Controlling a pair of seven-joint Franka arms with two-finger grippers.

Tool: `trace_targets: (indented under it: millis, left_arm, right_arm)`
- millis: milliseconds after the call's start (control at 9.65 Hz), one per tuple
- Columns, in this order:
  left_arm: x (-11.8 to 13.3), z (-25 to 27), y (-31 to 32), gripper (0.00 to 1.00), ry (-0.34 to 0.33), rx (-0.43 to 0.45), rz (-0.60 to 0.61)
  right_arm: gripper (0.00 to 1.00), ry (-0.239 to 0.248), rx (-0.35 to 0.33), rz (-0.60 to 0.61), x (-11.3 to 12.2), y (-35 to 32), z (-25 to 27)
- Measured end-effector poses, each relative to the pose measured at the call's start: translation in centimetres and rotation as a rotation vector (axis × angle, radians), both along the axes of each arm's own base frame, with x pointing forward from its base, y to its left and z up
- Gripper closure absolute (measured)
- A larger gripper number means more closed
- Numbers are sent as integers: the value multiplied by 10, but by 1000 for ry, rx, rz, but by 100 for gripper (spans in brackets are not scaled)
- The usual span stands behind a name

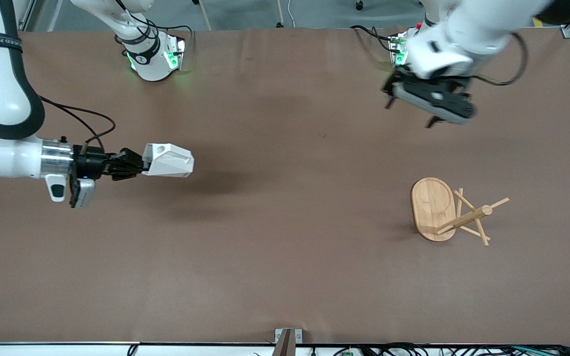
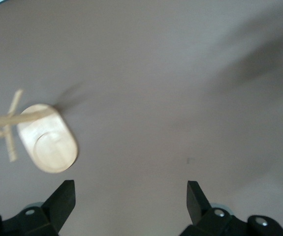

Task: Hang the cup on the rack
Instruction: 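Lift the white cup with the right gripper while the left gripper approaches, then grasp the cup's free end with the left gripper beside the right gripper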

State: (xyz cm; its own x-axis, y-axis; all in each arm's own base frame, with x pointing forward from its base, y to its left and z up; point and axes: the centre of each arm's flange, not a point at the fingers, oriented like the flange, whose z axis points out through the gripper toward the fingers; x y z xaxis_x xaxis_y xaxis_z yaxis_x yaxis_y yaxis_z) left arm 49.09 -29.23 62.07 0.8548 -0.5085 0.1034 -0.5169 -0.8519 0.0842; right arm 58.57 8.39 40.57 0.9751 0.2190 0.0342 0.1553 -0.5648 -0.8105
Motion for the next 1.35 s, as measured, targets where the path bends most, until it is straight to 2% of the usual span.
trace_targets:
  millis: [415, 518, 726, 933, 1348]
  left_arm:
    - [-24, -13, -80, 0, -36, -122, -218]
    - [-29, -17, -96, 0, -45, -147, -254]
    - [-46, -20, -130, 0, -55, -204, -306]
    - [-69, -20, -156, 0, -59, -222, -360]
    - [-110, -17, -192, 0, -63, -203, -385]
  right_arm:
    - [96, 68, 136, 55, -8, 59, -11]
    - [96, 88, 159, 78, -11, 69, -13]
    - [96, 129, 251, 100, -19, 96, -11]
    - [96, 154, 326, 104, -26, 125, -9]
    - [96, 183, 399, 124, -39, 160, -5]
